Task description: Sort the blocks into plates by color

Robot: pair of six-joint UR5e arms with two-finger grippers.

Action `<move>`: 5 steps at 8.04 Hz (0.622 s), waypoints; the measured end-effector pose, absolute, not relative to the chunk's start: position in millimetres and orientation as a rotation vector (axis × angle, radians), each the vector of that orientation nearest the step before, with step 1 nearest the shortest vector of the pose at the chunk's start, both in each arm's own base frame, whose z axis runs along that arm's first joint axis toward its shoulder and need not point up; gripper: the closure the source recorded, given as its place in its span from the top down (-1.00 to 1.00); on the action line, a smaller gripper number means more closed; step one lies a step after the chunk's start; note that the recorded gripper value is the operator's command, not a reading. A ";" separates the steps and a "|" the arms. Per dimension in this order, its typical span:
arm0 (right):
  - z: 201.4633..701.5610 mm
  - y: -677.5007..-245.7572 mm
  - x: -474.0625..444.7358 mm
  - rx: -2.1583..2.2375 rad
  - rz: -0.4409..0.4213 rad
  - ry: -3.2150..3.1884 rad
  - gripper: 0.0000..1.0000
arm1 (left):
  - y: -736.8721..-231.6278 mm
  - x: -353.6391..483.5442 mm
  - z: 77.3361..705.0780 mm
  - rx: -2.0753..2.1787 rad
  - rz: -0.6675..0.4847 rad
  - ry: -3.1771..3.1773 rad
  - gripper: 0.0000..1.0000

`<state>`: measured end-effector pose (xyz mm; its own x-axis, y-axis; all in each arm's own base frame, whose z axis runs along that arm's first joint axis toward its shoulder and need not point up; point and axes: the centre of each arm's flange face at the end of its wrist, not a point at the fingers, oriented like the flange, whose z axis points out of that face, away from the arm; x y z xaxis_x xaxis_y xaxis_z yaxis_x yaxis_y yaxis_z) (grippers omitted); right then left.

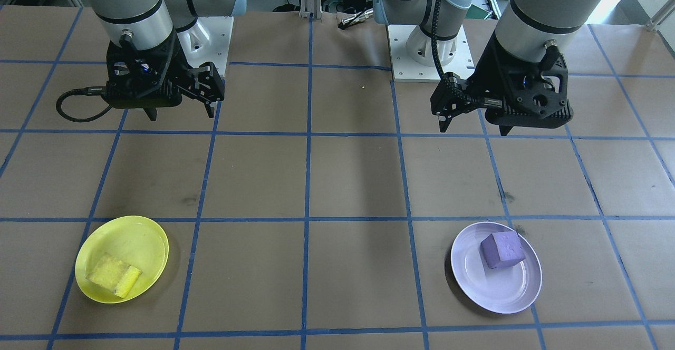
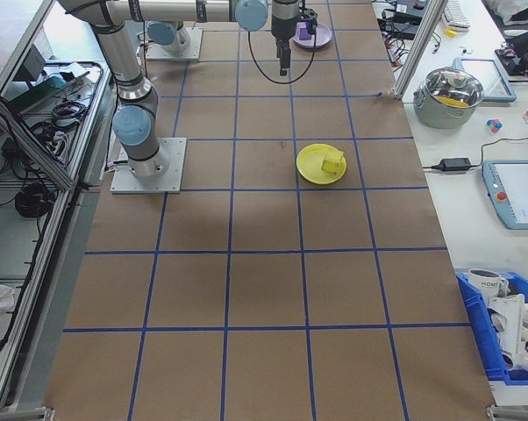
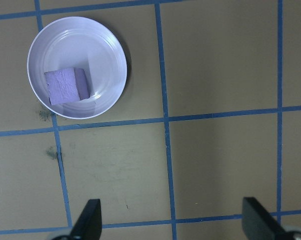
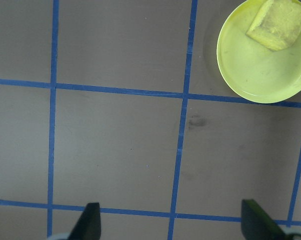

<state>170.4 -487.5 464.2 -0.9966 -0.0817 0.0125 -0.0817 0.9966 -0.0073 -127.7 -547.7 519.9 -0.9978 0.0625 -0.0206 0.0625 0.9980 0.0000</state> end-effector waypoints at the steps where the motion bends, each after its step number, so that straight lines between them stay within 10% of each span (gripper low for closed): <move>1: 464.4 -488.4 165.7 0.114 0.014 -3.112 1.00 | -548.6 -128.1 516.7 0.093 0.008 3.119 1.00; 5: 462.5 -490.1 155.0 0.091 0.002 -3.086 1.00 | -543.9 -126.9 521.4 0.095 -0.005 3.119 1.00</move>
